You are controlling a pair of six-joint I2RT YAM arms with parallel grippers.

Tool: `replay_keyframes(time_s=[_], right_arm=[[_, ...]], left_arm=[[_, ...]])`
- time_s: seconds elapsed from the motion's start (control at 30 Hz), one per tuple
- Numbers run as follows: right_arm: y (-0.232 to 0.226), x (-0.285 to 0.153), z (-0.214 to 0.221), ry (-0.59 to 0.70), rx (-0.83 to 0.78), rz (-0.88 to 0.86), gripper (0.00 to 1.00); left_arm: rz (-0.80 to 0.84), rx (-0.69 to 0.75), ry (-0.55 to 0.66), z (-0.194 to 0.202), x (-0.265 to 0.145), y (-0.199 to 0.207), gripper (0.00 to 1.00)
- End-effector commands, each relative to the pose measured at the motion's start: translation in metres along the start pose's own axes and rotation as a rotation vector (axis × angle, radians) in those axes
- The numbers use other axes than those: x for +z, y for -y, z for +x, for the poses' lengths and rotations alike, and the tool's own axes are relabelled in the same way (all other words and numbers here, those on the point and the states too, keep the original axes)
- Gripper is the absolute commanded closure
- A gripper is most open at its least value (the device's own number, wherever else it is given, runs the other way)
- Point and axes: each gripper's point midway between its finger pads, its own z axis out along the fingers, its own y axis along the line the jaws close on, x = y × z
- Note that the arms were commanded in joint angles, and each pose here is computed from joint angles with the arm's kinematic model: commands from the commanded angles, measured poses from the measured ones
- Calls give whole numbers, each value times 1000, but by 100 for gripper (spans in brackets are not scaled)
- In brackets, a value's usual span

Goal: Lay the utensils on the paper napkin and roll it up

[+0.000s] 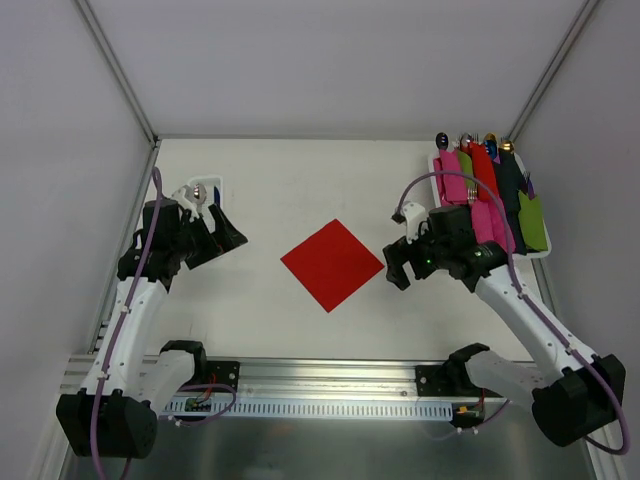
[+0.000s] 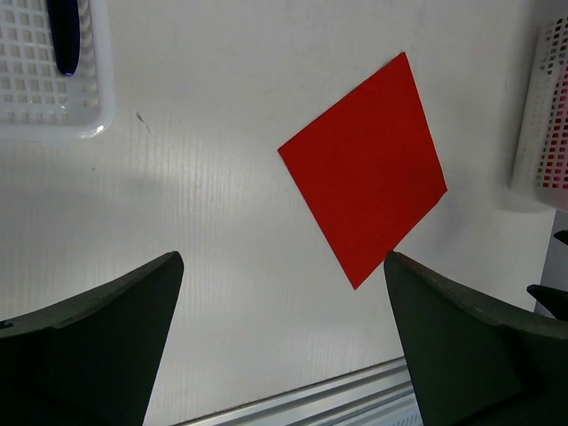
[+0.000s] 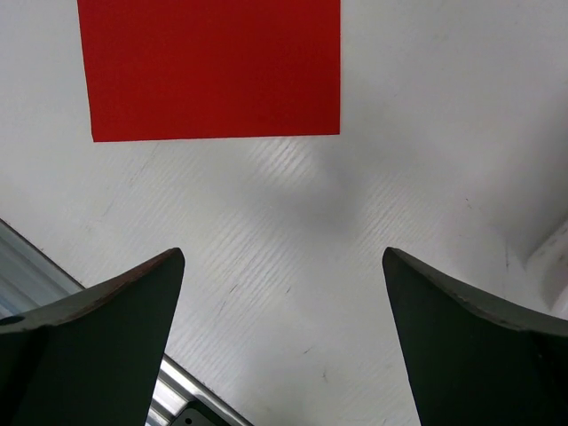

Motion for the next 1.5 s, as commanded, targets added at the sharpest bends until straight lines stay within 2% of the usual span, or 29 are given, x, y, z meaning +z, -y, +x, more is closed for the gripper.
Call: replay_keyframes(time_s=[0.0,0.23,0.4,0.73,0.87,1.17,1.2,1.47], right_arm=[[-1,9,-25,35,-37,26,1],[-33,53,-27,-50,-181,-45,1],[-39,90,-27,-123,-245,-32,1],[-41,147,-50,-138,-329,63,3],[-50,169,-44,-173,-373,64,4],[-69,194,-27,-247,-359,-19,5],[-80,195,-27,-247,-345,-67,5],[-105,196,-32,-240,-362,-136,5]], left_arm=[[5,88,50,-18,-8,7,1],[-42,137,66,-30,-8,3,1],[-48,99,45,-33,-2,4,1],[-64,98,38,-24,0,-4,1],[-76,103,46,-20,-2,-9,1],[-53,113,67,-19,-9,-5,1],[-52,113,68,-19,-9,-5,1],[-85,112,77,-29,-6,-7,1]])
